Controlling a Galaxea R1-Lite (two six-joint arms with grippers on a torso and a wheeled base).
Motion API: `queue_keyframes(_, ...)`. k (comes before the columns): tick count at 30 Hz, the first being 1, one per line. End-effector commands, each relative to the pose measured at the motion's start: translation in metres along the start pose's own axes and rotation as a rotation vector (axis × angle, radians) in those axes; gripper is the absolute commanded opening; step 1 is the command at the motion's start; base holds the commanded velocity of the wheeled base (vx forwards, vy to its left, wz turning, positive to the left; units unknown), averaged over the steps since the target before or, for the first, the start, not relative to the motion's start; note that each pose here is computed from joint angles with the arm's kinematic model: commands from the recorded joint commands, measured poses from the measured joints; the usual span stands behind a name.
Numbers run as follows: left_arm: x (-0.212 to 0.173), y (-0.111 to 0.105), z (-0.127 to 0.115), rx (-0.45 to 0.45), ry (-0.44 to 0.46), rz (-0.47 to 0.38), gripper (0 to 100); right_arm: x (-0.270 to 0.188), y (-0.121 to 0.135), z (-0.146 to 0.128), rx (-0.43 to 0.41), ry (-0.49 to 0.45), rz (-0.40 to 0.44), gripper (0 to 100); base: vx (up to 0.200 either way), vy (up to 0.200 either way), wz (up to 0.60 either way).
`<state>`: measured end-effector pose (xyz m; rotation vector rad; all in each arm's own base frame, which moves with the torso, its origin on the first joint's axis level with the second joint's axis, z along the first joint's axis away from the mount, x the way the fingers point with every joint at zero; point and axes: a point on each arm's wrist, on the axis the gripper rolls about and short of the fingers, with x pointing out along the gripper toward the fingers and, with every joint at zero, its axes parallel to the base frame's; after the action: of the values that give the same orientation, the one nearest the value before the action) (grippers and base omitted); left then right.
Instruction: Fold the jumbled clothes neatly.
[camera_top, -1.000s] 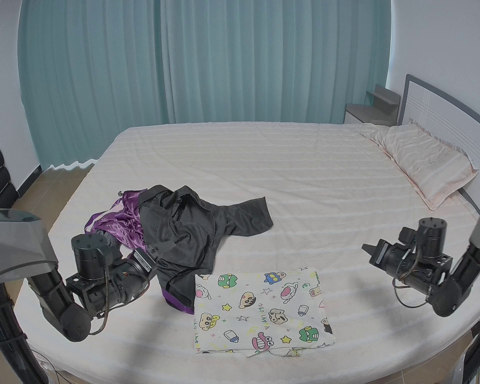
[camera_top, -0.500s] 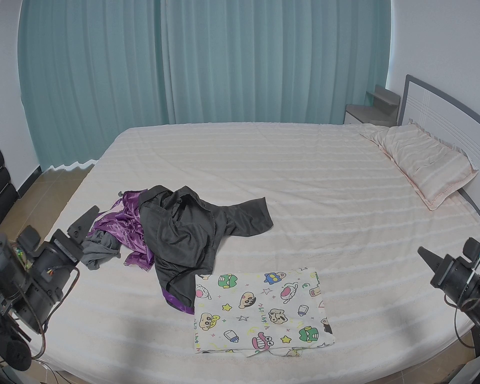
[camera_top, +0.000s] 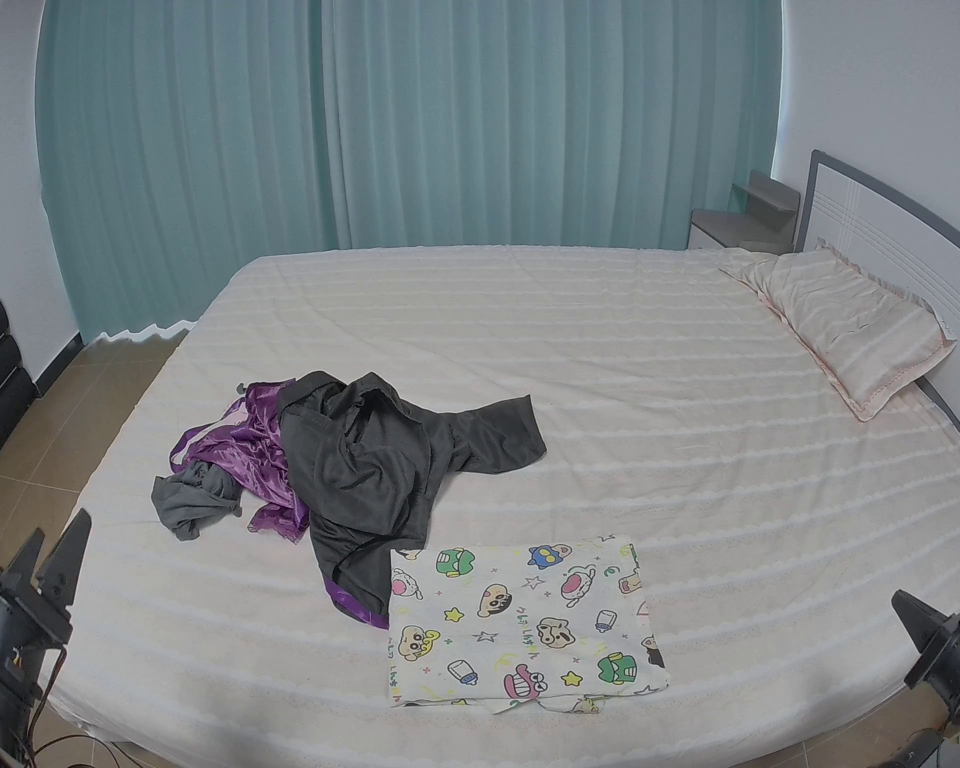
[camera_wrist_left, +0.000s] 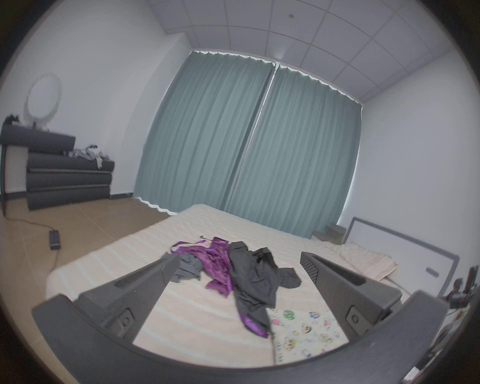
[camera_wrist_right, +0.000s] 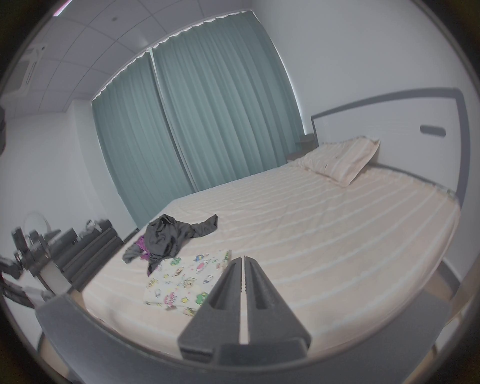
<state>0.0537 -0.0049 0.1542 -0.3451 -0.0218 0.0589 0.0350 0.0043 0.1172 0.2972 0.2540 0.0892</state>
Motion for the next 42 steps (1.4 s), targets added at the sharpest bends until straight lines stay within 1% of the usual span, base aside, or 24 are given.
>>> queue_keyframes(1, -0.083, 0.020, -0.005, 0.169, -0.242, 0.147, 100, -0.053, -0.007, -0.034, -0.241, -0.231, -0.118, 0, 0.000, 0.000, 0.00)
queue_keyframes(5, -0.091, 0.023, -0.013, 0.250, -0.250, 0.175, 100, -0.052, -0.009, -0.033, -0.288, -0.247, -0.206, 0, 0.000, 0.000, 0.00)
queue_keyframes(8, -0.092, 0.027, -0.024, 0.330, -0.220, 0.194, 100, -0.047, -0.013, -0.043, -0.353, -0.207, -0.230, 0, 0.000, 0.000, 0.00)
queue_keyframes(9, -0.092, 0.027, -0.024, 0.330, -0.220, 0.194, 100, -0.047, -0.013, -0.043, -0.353, -0.207, -0.230, 0, 0.000, 0.000, 0.00)
queue_keyframes(10, -0.090, 0.029, -0.029, 0.336, -0.211, 0.195, 100, -0.047, -0.013, -0.044, -0.381, -0.235, -0.218, 0, 0.000, 0.000, 0.00)
queue_keyframes(12, -0.087, 0.030, -0.034, 0.336, -0.204, 0.191, 100, -0.049, -0.013, -0.045, -0.404, -0.299, -0.175, 0, 0.000, 0.000, 0.00)
queue_keyframes(15, -0.079, 0.034, -0.049, 0.350, -0.193, 0.153, 100, -0.048, -0.011, -0.046, -0.454, -0.320, -0.087, 0, 0.000, 0.000, 0.00)
queue_keyframes(16, -0.079, 0.034, -0.049, 0.350, -0.193, 0.153, 100, -0.048, -0.011, -0.046, -0.454, -0.320, -0.087, 0, 0.000, 0.000, 0.00)
queue_keyframes(17, -0.079, 0.034, -0.051, 0.343, -0.193, 0.118, 100, -0.048, -0.011, -0.047, -0.451, -0.309, -0.041, 0, 0.000, 0.000, 0.00)
queue_keyframes(18, -0.079, 0.034, -0.051, 0.342, -0.193, 0.113, 100, -0.048, -0.011, -0.047, -0.427, -0.304, -0.032, 0, 0.000, 0.000, 0.00)
queue_keyframes(21, -0.078, 0.034, -0.053, 0.355, -0.170, 0.110, 100, -0.047, -0.012, -0.050, -0.359, -0.267, -0.042, 0, 0.000, 0.000, 0.00)
queue_keyframes(23, -0.078, 0.035, -0.055, 0.360, -0.151, 0.109, 100, -0.047, -0.012, -0.051, -0.351, -0.252, -0.047, 0, 0.000, 0.000, 0.00)
queue_keyframes(24, -0.077, 0.037, -0.061, 0.369, -0.089, 0.109, 100, -0.047, -0.013, -0.052, -0.324, -0.234, -0.067, 0, 0.000, 0.000, 0.00)
queue_keyframes(25, -0.077, 0.037, -0.062, 0.359, -0.071, 0.099, 100, -0.047, -0.014, -0.052, -0.311, -0.238, -0.078, 0, 0.000, 0.000, 0.00)
queue_keyframes(27, -0.077, 0.035, -0.063, 0.354, -0.062, 0.030, 100, -0.047, -0.014, -0.052, -0.293, -0.241, -0.084, 0, 0.000, 0.000, 0.00)
queue_keyframes(30, -0.077, 0.034, -0.064, 0.347, -0.042, -0.054, 100, -0.047, -0.014, -0.053, -0.298, -0.245, -0.078, 0, 0.000, 0.000, 0.00)
queue_keyframes(31, -0.077, 0.033, -0.064, 0.334, -0.029, -0.099, 100, -0.047, -0.014, -0.052, -0.302, -0.252, -0.078, 0, 0.000, 0.000, 0.00)
queue_keyframes(33, -0.078, 0.032, -0.064, 0.334, -0.019, -0.151, 100, -0.047, -0.014, -0.052, -0.302, -0.253, -0.085, 0, 0.000, 0.000, 0.00)
queue_keyframes(34, -0.077, 0.032, -0.064, 0.334, -0.019, -0.159, 100, -0.047, -0.014, -0.052, -0.301, -0.255, -0.085, 0, 0.000, 0.000, 0.00)
queue_keyframes(36, -0.077, 0.032, -0.064, 0.331, -0.021, -0.156, 100, -0.047, -0.014, -0.052, -0.296, -0.256, -0.084, 0, 0.000, 0.000, 0.00)
queue_keyframes(37, -0.077, 0.032, -0.065, 0.336, -0.023, -0.137, 100, -0.047, -0.014, -0.052, -0.301, -0.256, -0.085, 0, 0.000, 0.000, 0.00)
queue_keyframes(40, -0.077, 0.035, -0.063, 0.341, -0.050, 0.013, 100, -0.047, -0.014, -0.052, -0.295, -0.256, -0.082, 0, 0.000, 0.000, 0.00)
queue_keyframes(41, -0.077, 0.037, -0.063, 0.342, -0.063, 0.098, 100, -0.047, -0.014, -0.052, -0.298, -0.256, -0.081, 0, 0.000, 0.000, 0.00)
queue_keyframes(42, -0.077, 0.038, -0.063, 0.339, -0.068, 0.137, 100, -0.047, -0.014, -0.052, -0.298, -0.256, -0.081, 0, 0.000, 0.000, 0.00)
